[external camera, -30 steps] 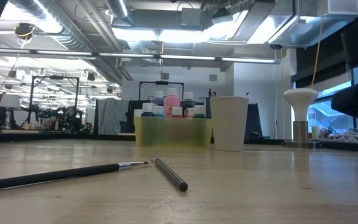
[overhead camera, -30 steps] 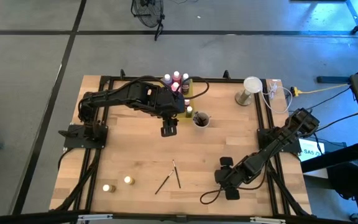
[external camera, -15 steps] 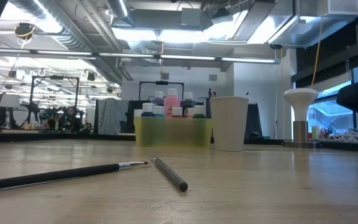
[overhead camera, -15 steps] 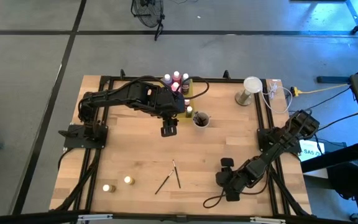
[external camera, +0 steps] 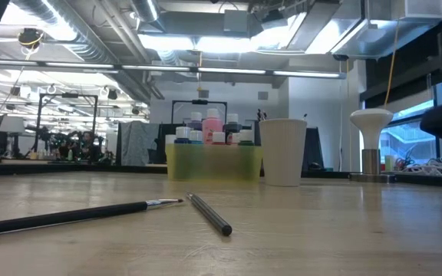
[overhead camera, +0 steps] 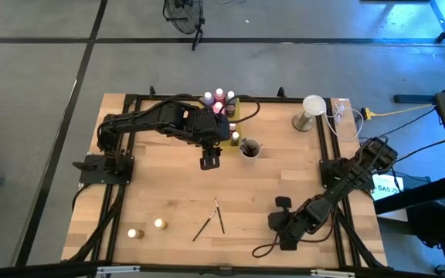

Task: Pick & Place Paint Supplies
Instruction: Put the black paintbrush into the white cup

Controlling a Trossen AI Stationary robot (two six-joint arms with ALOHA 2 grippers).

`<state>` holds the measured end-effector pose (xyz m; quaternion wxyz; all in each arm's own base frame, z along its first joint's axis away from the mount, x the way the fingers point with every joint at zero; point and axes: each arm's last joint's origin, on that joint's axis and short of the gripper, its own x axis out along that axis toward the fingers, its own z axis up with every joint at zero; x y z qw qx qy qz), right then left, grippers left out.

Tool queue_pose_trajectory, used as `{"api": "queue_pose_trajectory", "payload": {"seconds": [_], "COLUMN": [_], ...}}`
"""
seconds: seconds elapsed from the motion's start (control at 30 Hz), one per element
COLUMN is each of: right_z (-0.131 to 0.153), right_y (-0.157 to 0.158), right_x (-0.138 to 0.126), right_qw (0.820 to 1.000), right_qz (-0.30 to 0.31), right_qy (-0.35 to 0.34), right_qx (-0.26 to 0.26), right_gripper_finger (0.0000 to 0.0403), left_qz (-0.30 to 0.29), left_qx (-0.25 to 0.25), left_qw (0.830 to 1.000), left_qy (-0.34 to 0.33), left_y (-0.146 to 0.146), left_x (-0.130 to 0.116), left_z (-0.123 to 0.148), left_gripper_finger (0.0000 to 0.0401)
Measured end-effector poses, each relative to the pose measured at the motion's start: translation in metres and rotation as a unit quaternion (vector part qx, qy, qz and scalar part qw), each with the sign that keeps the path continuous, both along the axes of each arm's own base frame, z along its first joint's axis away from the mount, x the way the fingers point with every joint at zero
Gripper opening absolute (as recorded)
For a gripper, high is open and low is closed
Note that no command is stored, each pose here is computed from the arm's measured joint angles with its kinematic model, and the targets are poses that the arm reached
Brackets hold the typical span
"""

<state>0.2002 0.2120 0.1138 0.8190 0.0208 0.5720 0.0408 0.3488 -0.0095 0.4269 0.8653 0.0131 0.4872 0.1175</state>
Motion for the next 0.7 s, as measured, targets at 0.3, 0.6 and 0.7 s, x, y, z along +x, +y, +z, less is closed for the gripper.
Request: {"api": "queue_pose_trajectory", "payload": {"seconds": [0.3, 0.6, 0.7], "right_z": [0.004, 0.030, 0.045], "right_y": [0.005, 0.017, 0.020], "right_x": [0.003, 0.016, 0.020], "right_qw": [1.000, 0.999, 0.997], "right_qz": [-0.013, -0.016, -0.028], "right_qy": [-0.005, -0.012, -0.019], "right_qx": [-0.004, -0.044, -0.067], "right_gripper_finger": [0.0003, 0.0001, 0.0001], "left_qz": [0.000, 0.000, 0.000], "left_qx": [0.000, 0.000, 0.000], "left_qw": [1.000, 1.000, 1.000], "left_qy": [0.000, 0.000, -0.001], "left_y": [0.000, 0.000, 0.000], "left_x": [0.000, 0.000, 0.000], "left_z": [0.000, 0.000, 0.000], "left_gripper_finger": [0.0226, 0.0226, 0.0226]}}
